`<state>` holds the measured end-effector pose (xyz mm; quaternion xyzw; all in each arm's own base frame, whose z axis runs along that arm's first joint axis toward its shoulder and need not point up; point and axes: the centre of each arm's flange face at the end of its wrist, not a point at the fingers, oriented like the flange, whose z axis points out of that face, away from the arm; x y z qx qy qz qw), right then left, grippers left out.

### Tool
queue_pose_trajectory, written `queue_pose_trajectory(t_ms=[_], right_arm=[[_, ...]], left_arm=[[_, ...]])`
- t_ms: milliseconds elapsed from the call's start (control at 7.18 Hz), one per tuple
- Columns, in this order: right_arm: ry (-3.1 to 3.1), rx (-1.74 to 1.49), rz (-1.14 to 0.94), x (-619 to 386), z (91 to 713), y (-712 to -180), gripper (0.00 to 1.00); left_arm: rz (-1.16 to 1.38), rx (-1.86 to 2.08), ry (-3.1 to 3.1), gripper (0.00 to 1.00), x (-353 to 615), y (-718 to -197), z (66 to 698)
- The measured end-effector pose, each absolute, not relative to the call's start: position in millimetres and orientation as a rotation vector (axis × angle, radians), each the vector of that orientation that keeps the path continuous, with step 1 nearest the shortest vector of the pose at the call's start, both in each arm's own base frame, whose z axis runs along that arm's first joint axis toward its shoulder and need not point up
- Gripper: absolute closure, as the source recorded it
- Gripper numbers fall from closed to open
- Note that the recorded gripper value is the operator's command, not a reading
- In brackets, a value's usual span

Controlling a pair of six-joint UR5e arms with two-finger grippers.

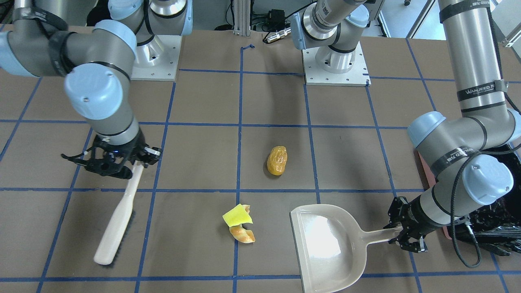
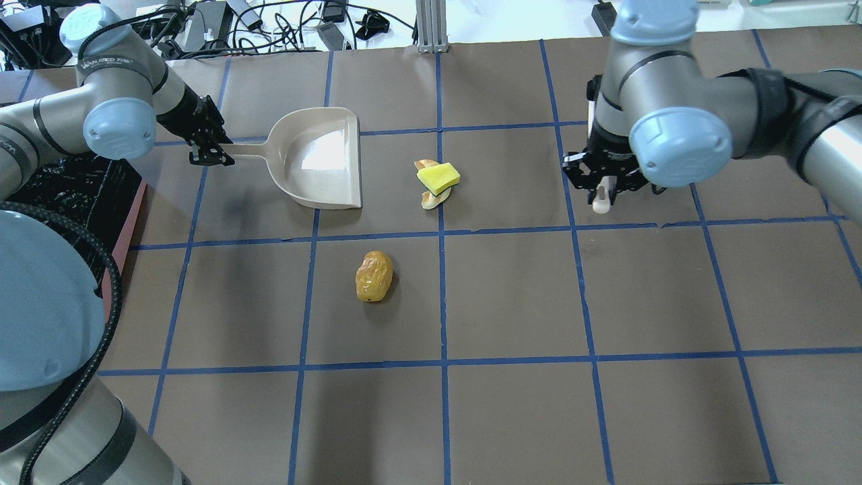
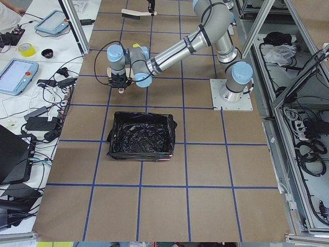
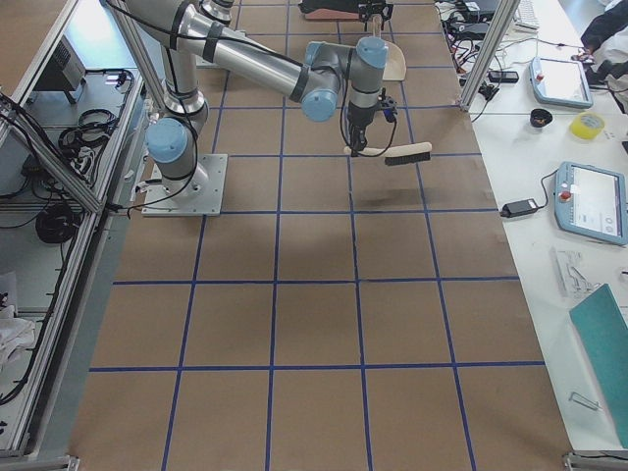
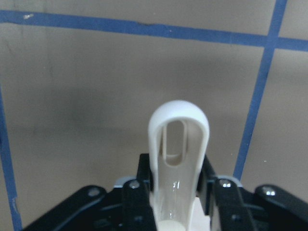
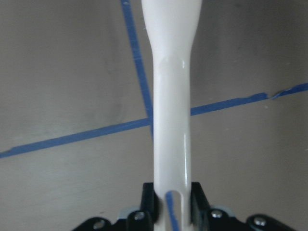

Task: Sweep and dump trash into bin
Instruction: 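Sweep the sponge and pastry into the dustpan with the right-held brush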

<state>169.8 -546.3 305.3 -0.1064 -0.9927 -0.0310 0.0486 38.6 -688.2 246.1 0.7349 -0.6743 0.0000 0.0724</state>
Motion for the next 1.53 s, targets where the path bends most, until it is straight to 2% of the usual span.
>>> queue_pose_trajectory(t_ms=[418, 835, 1532], right_arm=[[-3.052, -0.397, -0.144, 268.3, 270.5, -559.4, 1.0], [-3.094, -0.405, -0.169, 297.4, 265.4, -561.8, 1.0], [-3.272, -0.318, -0.309, 361.7, 261.5, -537.7, 1.0]], left_arm=[[0.1, 2.169, -2.116, 1.0, 7.3, -687.7, 263.8], [0.17, 2.105, -2.222, 1.0, -55.3, -687.2, 261.4], [0.212, 2.091, -2.258, 1.0, -70.8, -691.5, 244.1]])
